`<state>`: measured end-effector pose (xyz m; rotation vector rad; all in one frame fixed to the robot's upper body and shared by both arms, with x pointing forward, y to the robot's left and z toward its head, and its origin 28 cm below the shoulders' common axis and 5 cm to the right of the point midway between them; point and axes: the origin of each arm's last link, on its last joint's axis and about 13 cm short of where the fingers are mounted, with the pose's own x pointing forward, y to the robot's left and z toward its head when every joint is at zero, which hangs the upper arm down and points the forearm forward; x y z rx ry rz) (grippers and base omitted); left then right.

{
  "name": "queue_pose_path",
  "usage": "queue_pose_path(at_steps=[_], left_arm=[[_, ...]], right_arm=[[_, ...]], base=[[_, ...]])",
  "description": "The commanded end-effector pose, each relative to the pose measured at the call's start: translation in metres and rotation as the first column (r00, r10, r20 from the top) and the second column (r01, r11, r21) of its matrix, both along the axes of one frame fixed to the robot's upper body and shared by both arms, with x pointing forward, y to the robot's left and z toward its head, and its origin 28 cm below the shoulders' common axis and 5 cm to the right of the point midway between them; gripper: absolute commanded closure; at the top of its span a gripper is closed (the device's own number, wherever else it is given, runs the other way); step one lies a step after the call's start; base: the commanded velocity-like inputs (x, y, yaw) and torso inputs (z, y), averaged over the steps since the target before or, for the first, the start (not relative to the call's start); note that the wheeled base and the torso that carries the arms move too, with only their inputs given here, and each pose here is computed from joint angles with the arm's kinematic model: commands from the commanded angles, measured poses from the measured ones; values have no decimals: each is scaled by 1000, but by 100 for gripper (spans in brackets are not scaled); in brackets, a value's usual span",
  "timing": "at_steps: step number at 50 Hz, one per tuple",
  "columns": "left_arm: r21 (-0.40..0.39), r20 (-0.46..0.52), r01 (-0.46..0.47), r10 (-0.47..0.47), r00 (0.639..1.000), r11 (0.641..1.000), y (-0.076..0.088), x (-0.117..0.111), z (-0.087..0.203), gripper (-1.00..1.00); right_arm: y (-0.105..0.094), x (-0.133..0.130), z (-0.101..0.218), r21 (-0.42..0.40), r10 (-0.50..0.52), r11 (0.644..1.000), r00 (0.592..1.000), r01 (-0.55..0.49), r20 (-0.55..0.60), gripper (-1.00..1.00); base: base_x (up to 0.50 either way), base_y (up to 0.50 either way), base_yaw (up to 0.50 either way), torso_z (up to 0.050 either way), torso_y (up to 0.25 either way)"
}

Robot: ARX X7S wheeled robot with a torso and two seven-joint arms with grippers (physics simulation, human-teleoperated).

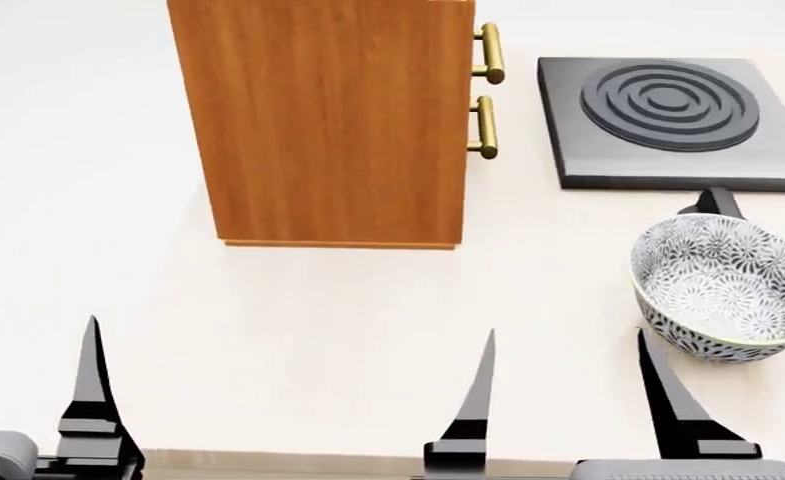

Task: Put the bowl on the top of the cabinet.

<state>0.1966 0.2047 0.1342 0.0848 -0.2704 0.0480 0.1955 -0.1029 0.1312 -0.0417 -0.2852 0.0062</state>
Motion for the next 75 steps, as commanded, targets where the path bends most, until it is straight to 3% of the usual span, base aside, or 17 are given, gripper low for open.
queue_pose_path(at_steps=[1,17,41,58,75], left_arm=[[1,1,-2,2,1000,1000,0,0,0,-100],[2,1,-3,3,1000,1000,0,-1,0,-100],[4,5,-2,2,1000,1000,0,-1,1,-100],[4,3,1,-1,1000,1000,0,-2,1,-100],[4,1,0,0,1000,1000,0,-1,-1,-100]], right_arm=[[0,0,0,11,5,1000,1000,-5,1,-100],[0,0,0,4,12,1000,1000,-12,-8,-100],[0,-1,1,7,4,1000,1000,-4,0,-100],[0,-2,0,-8,15,1000,1000,-15,-10,-100],[0,-1,0,4,6,1000,1000,-6,-5,-100]], base=[[0,0,0,0,0],[15,0,0,0,0],[489,13,0,0,0],[44,1,0,0,0],[396,0,0,0,1]])
